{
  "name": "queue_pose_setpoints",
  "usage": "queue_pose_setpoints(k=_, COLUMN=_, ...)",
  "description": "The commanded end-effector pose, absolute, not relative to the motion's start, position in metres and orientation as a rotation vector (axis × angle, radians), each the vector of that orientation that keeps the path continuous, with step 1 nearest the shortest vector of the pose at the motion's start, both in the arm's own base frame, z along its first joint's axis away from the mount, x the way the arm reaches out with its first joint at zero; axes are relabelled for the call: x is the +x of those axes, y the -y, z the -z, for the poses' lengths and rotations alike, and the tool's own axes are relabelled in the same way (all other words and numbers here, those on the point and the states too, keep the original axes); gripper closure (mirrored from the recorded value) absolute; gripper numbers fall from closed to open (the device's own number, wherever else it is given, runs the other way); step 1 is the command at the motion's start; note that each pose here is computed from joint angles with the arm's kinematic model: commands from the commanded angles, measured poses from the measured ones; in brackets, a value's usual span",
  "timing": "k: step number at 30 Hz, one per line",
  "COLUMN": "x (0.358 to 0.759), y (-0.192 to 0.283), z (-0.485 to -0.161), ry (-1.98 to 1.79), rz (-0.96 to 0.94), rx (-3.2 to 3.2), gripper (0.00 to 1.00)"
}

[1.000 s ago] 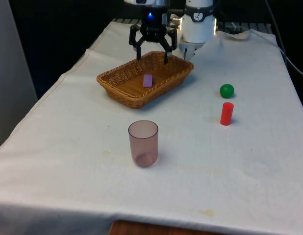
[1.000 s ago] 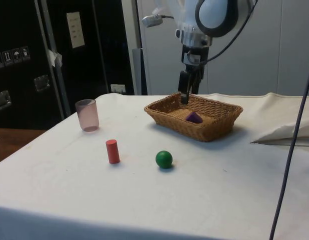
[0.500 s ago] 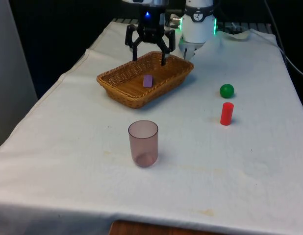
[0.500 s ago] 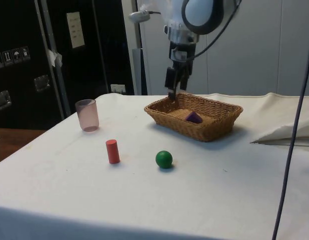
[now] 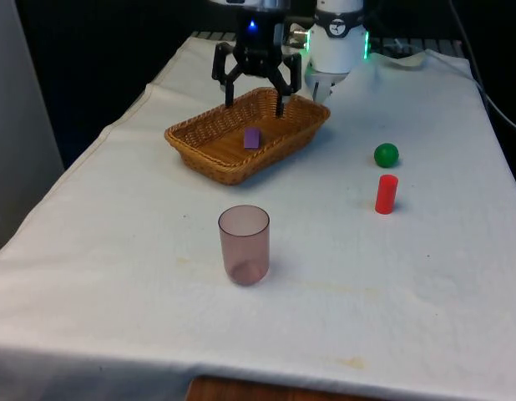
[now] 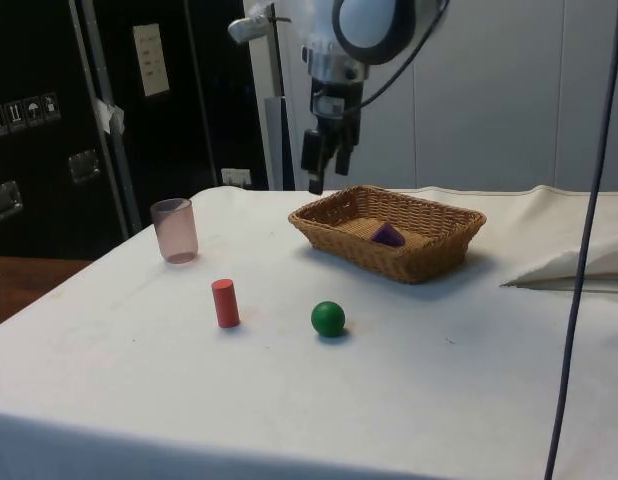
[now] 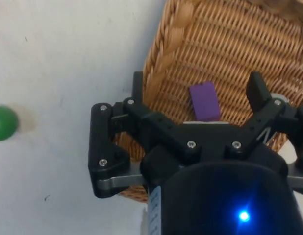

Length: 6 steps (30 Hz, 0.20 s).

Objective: Pick up the triangular block and place it into the basket.

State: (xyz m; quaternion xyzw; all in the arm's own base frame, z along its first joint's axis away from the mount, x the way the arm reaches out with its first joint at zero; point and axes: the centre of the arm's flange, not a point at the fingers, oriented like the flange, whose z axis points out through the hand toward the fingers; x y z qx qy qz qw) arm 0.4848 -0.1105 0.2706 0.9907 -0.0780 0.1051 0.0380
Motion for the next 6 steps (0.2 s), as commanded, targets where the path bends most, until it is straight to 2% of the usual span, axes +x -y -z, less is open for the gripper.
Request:
queue_pose_setpoints(k=1, x=0.489, y=0.107, z=-0.271, ry=0.246, rz=-0.319, rx=3.045, gripper=0.0)
queue_pose_setpoints(k=6, x=0.499, y=0.109, z=-0.27, ry=0.242, rz=-0.329, rx=3.027, gripper=0.0)
